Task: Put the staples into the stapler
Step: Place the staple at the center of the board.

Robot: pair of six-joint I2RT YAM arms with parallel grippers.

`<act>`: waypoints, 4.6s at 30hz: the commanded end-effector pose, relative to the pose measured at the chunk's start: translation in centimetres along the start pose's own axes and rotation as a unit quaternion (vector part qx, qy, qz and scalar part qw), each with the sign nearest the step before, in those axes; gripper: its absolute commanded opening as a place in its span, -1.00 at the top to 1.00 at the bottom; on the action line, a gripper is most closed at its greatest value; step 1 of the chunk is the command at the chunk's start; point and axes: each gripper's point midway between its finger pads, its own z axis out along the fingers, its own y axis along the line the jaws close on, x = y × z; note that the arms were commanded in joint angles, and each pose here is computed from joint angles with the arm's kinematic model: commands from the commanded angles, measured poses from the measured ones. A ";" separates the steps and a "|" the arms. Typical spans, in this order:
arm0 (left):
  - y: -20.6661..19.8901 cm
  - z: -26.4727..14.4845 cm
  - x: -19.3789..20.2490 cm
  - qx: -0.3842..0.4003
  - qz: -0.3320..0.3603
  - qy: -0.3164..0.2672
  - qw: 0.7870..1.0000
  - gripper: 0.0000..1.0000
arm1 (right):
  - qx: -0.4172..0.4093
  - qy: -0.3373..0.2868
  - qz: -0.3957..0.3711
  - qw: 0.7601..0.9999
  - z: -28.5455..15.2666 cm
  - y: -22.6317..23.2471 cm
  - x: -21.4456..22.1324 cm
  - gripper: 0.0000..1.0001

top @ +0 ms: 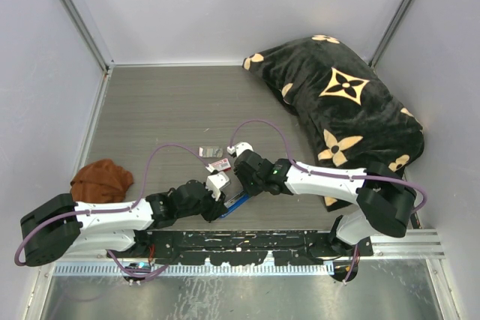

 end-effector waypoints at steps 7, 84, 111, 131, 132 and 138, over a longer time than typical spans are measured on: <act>-0.4 0.1 -2.1 0.002 0.010 -0.026 1.000 0.72 | -0.008 -0.034 0.008 0.999 0.0 0.8 -2.6 0.66; -0.3 -0.2 -2.4 -0.001 0.010 -0.035 0.999 0.75 | -0.047 -0.043 -0.024 0.998 -0.7 5.3 -5.6 0.72; -0.1 -0.3 -2.3 -0.007 0.006 -0.036 0.999 0.70 | -0.049 -0.052 0.013 0.997 -1.2 5.1 -5.1 0.73; 3.0 -6.9 -5.2 -0.072 -0.186 -0.082 0.976 -0.36 | -0.028 -0.068 0.109 0.991 -4.5 2.4 -4.7 0.71; 3.1 -6.8 -5.0 -0.064 -0.202 -0.070 0.975 -0.35 | -0.026 -0.069 0.114 0.991 -4.5 2.3 -4.7 0.71; 6.6 -7.0 -6.9 -0.078 -0.272 -0.075 0.956 -0.30 | -0.044 -0.078 0.123 0.988 -3.7 3.9 -5.8 0.70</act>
